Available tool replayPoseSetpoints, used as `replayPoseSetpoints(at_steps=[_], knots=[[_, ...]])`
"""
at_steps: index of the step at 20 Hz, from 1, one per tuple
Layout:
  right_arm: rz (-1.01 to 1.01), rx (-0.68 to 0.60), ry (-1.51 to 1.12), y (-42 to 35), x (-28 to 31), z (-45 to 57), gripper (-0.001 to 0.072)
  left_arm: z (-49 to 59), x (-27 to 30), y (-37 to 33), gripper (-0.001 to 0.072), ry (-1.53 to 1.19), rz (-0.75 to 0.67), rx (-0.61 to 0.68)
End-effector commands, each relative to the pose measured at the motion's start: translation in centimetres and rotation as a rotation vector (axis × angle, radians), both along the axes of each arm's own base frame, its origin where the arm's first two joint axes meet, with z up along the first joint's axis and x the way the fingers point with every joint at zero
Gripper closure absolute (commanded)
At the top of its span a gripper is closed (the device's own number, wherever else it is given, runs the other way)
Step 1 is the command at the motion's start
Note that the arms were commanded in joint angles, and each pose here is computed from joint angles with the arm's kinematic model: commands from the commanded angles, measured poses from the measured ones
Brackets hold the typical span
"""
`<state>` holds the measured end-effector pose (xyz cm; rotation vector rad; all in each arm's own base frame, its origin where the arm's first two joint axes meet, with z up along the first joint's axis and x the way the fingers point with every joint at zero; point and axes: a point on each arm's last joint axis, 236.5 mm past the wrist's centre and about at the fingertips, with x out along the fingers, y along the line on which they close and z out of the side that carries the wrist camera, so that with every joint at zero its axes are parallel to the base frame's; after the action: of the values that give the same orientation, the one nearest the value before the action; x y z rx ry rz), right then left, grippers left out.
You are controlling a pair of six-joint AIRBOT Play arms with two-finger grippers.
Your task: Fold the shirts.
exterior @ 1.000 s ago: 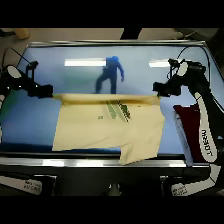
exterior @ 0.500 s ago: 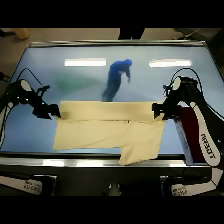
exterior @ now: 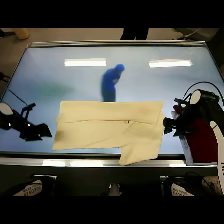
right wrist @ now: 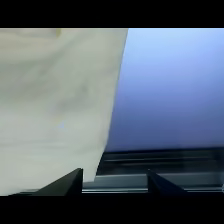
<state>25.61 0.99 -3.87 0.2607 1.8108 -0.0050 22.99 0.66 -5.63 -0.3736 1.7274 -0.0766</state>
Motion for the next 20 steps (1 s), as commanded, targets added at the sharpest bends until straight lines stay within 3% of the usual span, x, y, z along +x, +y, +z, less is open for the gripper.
replayPoseSetpoints(at_steps=[1,9,10,12,14,20], knots=[[0.001,0.052,0.004,0.4,-2.2,-0.7,0.0283,-3.0,-4.7,-1.9,0.0110,-0.002,0.045,-0.037],[0.005,0.046,-0.032,0.2,-1.4,-0.8,0.0283,-5.5,-3.1,-3.5,0.0112,-0.048,0.143,-0.074],[0.005,0.046,-0.032,0.2,-1.4,-0.8,0.0283,-5.7,-2.9,-3.8,0.0155,-0.055,0.139,-0.074],[0.004,0.049,-0.022,0.3,-1.8,-1.0,0.0282,-6.0,-2.3,-4.4,0.0462,-0.063,0.146,-0.062],[0.001,0.072,-0.001,1.1,-3.4,-1.6,0.0280,-6.1,-2.2,-4.8,0.0676,-0.074,0.124,-0.059],[-0.066,0.237,0.006,5.8,-9.2,-6.3,0.0260,-5.5,-1.9,-4.7,0.0678,-0.100,0.121,-0.056]])
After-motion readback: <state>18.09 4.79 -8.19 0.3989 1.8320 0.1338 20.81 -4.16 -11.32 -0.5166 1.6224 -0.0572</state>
